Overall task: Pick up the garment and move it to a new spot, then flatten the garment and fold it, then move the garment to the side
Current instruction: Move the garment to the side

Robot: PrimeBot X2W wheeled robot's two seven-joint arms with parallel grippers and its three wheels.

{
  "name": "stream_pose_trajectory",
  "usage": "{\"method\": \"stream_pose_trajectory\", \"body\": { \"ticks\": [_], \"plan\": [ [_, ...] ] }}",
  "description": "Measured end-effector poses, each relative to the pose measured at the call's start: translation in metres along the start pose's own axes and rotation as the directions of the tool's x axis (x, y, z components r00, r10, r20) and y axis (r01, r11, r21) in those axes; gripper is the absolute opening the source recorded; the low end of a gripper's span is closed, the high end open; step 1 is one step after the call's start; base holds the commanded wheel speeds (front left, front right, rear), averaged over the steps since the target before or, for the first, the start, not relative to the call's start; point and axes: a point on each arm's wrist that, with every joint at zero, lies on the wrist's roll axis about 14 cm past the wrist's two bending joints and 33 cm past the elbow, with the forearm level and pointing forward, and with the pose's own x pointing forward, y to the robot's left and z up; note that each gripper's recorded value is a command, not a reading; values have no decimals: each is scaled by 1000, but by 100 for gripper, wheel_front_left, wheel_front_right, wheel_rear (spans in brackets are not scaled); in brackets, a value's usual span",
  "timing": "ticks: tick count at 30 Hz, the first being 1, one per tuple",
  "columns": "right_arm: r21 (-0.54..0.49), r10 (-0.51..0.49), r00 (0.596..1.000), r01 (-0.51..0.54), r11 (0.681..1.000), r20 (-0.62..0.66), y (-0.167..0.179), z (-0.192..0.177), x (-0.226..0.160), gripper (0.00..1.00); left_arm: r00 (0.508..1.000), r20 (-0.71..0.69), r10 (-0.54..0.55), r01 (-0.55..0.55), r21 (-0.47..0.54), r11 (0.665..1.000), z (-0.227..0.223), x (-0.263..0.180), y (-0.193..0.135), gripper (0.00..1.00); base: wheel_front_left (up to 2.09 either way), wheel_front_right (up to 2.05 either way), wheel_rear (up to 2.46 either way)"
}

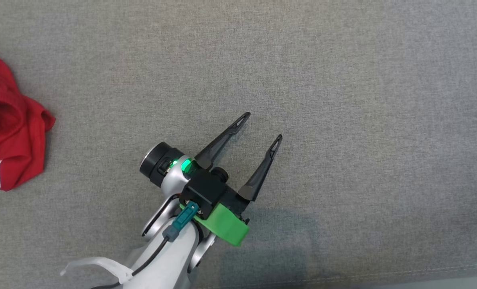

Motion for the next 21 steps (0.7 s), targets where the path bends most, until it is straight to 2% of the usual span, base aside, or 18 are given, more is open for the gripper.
{"method": "stream_pose_trajectory", "body": {
  "ticks": [3, 5, 8, 10, 16, 21],
  "plan": [
    [-11, 38, 999, -38, 999, 30, 18, 10, -2, 100, 1000, 5, 17, -17, 11, 1000, 5, -2, 4, 100, 0, 0, 0],
    [5, 81, 992, -82, 997, 96, 41, 33, -2, 100, 999, 14, 34, -34, 19, 999, 10, -3, 8, 100, 0, 0, 0],
    [27, 159, 966, -168, 985, 204, 81, 69, -11, 100, 998, 21, 60, -60, 25, 998, 16, -9, 11, 100, 0, 0, 0],
    [45, 204, 947, -221, 974, 250, 101, 80, -24, 100, 996, 23, 81, -82, 25, 996, 19, -15, 13, 100, 0, 0, 0],
    [59, 348, 884, -383, 922, 312, 155, 85, -74, 100, 986, 25, 165, -166, 29, 986, 28, -38, 23, 100, 0, 0, 0],
    [81, 455, 827, -505, 859, 331, 193, 76, -124, 100, 970, 31, 241, -242, 35, 970, 35, -62, 31, 100, 0, 0, 0]
  ]
}}
